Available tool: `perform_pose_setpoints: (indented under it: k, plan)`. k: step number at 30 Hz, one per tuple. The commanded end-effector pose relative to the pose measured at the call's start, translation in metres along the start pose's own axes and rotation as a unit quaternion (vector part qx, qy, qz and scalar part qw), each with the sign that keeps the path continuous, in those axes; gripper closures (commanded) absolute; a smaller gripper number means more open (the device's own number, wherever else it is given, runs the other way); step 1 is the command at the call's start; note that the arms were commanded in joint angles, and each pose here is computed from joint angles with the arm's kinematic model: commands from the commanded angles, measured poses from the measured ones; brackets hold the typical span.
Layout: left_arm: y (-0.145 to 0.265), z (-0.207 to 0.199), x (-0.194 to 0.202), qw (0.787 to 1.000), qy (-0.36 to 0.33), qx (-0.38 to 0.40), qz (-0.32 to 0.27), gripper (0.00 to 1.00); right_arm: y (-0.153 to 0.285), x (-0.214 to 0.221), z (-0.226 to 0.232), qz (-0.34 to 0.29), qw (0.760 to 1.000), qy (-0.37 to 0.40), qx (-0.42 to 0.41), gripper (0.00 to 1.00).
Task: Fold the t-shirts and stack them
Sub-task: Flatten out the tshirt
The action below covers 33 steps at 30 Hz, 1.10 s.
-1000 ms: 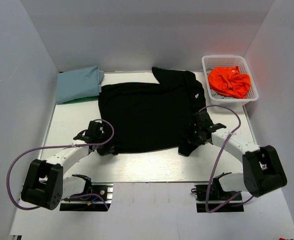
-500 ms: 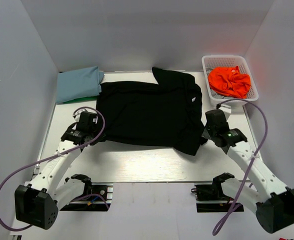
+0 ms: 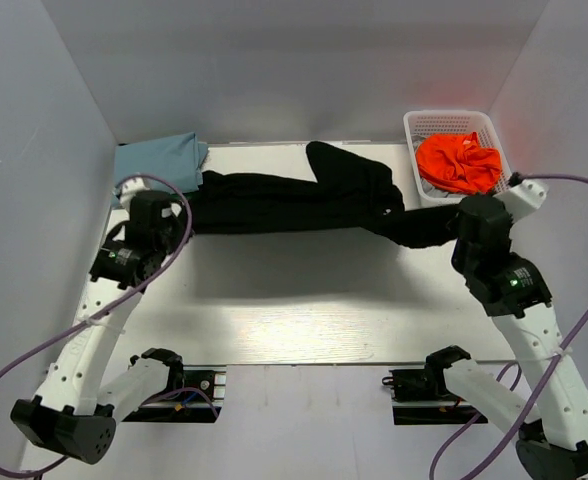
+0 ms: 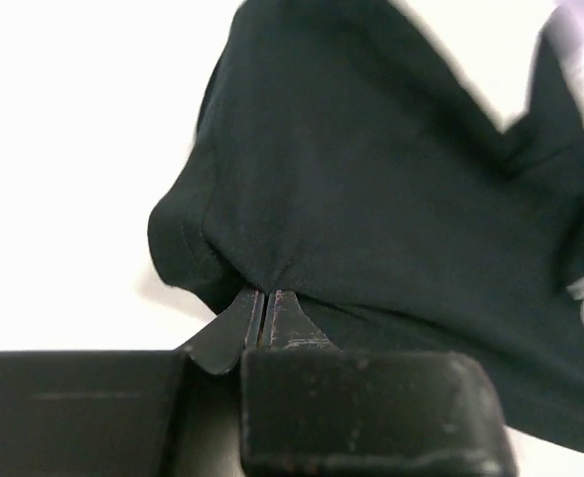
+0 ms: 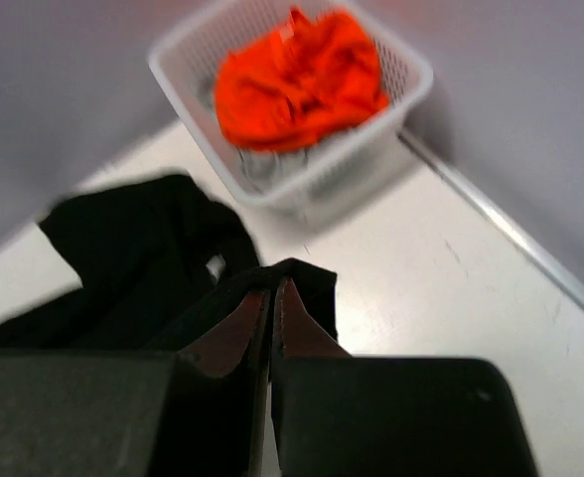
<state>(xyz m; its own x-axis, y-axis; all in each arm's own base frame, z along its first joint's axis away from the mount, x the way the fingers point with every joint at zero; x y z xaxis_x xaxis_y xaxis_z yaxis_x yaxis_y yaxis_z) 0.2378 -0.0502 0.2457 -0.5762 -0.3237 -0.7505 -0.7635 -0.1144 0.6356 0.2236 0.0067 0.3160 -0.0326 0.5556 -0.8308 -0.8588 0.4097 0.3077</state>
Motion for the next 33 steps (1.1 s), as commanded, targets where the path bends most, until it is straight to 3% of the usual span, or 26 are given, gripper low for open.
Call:
perform_pose_setpoints:
  k: [1,2,3,5,6,9,13,15,20,27,32,33]
  plan:
    - [0.037,-0.006,-0.077,0.991,0.02,0.004,-0.133,1.0,0.016,-0.079,0.033,-0.117,0.989,-0.077,-0.038,1.0]
    - [0.048,-0.008,-0.089,0.988,0.028,0.013,-0.15,1.0,0.017,-0.089,0.034,-0.132,0.989,-0.053,-0.032,1.0]
    - [0.071,-0.008,-0.114,0.981,0.039,0.016,-0.191,1.0,0.033,-0.125,0.048,-0.165,0.98,-0.093,-0.059,1.0]
    - [0.094,-0.014,-0.128,0.974,0.029,0.047,-0.218,1.0,0.043,-0.144,0.055,-0.181,0.977,-0.077,-0.078,1.0]
    - [0.115,-0.021,-0.148,0.961,0.028,0.082,-0.264,1.0,0.056,-0.169,0.063,-0.208,0.967,-0.108,-0.103,1.0]
    - [0.17,-0.035,-0.173,0.931,-0.002,0.173,-0.322,1.0,0.087,-0.212,0.073,-0.245,0.95,-0.113,-0.155,1.0]
    - [0.247,-0.032,-0.196,0.887,-0.018,0.233,-0.399,1.0,0.139,-0.273,0.074,-0.295,0.922,-0.131,-0.216,1.0]
    - [0.288,-0.03,-0.204,0.859,-0.026,0.265,-0.438,1.0,0.154,-0.286,0.072,-0.308,0.912,-0.127,-0.238,1.0]
    - [0.359,-0.014,-0.206,0.814,-0.034,0.302,-0.495,1.0,0.204,-0.32,0.057,-0.349,0.879,-0.128,-0.297,1.0]
    - [0.377,-0.01,-0.204,0.801,-0.028,0.319,-0.507,1.0,0.218,-0.342,0.055,-0.396,0.862,-0.116,-0.294,1.0]
    - [0.33,-0.029,-0.219,0.832,-0.028,0.293,-0.471,1.0,0.189,-0.339,0.084,-0.405,0.871,-0.077,-0.268,1.0]
    - [0.319,-0.033,-0.223,0.838,-0.026,0.284,-0.465,1.0,0.165,-0.328,0.102,-0.392,0.882,-0.056,-0.254,1.0]
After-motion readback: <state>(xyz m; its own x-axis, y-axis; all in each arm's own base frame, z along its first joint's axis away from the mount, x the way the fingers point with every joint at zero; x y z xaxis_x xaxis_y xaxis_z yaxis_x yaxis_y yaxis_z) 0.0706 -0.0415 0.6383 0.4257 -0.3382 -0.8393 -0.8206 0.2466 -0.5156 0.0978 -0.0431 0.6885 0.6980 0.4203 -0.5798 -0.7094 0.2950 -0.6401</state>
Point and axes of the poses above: each gripper's point midway between its finger pads, its own y axis back along the fingers, its own z axis along the line the jaws close on, x = y × z, the point moved 4 cm from there along y, back along the fingers, and after that the axes turned 14 degrees about -y, right-handed, at the moved point
